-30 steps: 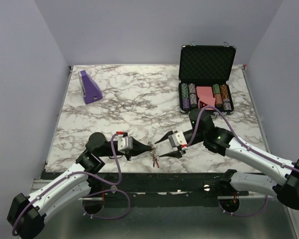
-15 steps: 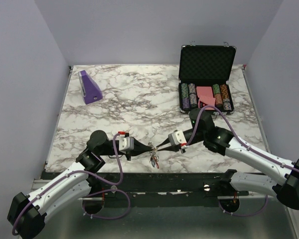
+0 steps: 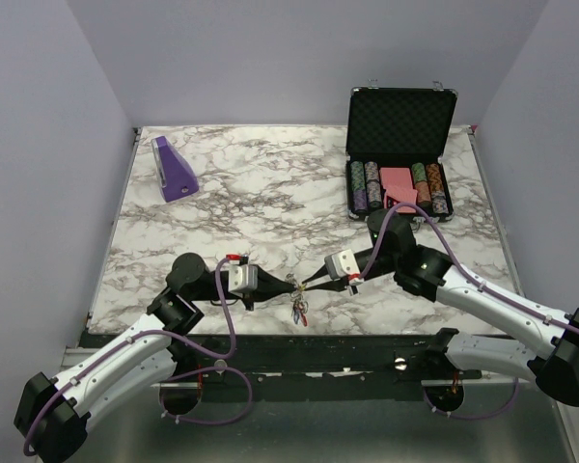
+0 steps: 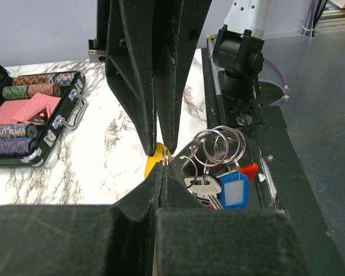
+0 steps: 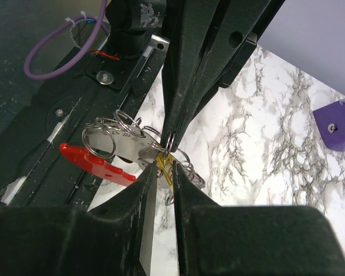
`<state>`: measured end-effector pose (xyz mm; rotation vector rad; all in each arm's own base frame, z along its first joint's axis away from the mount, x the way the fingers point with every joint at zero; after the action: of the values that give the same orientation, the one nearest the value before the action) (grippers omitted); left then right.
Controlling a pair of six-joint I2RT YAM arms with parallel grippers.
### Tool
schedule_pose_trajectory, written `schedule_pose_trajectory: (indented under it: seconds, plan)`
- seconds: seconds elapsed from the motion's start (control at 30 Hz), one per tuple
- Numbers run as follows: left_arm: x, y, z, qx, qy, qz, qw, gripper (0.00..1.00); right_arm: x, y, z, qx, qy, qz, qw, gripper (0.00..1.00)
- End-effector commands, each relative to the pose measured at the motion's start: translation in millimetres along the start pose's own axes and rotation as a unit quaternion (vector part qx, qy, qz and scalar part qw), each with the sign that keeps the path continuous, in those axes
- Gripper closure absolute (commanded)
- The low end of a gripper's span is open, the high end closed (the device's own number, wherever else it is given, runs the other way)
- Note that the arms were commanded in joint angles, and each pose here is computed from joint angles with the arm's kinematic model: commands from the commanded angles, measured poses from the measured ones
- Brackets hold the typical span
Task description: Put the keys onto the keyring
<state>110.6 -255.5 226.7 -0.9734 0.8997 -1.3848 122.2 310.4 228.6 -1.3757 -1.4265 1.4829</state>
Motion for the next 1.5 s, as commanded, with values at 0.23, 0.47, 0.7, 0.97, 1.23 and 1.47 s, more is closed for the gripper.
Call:
schedule_pose_trajectory:
  seconds: [0.23,0.47,0.7,0.97,1.23,1.47]
  plan:
    - [2,-23,4,0.034,0.007,-0.038,0.999,1.00,1,4,-1,0.011,0.013,0.003,1.000,0.87]
    - [-4,-29,8,0.029,-0.028,-0.067,0.997,1.00,-1,12,4,0.004,0.007,0.014,1.000,0.96]
    - [-7,-38,16,0.017,-0.070,-0.113,0.991,1.00,3,11,1,0.007,0.015,0.000,1.000,0.97]
    - [-8,-38,23,0.004,-0.099,-0.140,0.985,1.00,10,9,5,0.016,0.014,-0.021,1.000,0.89]
    - [-5,-27,16,-0.002,-0.078,-0.120,0.990,1.00,5,-9,4,0.028,0.022,-0.031,0.999,0.72]
    - [-7,-14,8,0.003,-0.055,-0.072,0.996,1.00,-6,-29,-3,0.042,0.042,-0.035,0.998,0.65]
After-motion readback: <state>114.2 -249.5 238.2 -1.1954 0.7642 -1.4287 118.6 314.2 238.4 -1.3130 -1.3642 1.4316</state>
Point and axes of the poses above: each gripper's point midway between its finger pads, its own x axis out along the fingers, its own z axis along the line the jaws close on, y = z × x, the point moved 1 cm from there along -x, back along the fingers, and after that the axes turned 14 degrees about x, right-handed, at the moved point
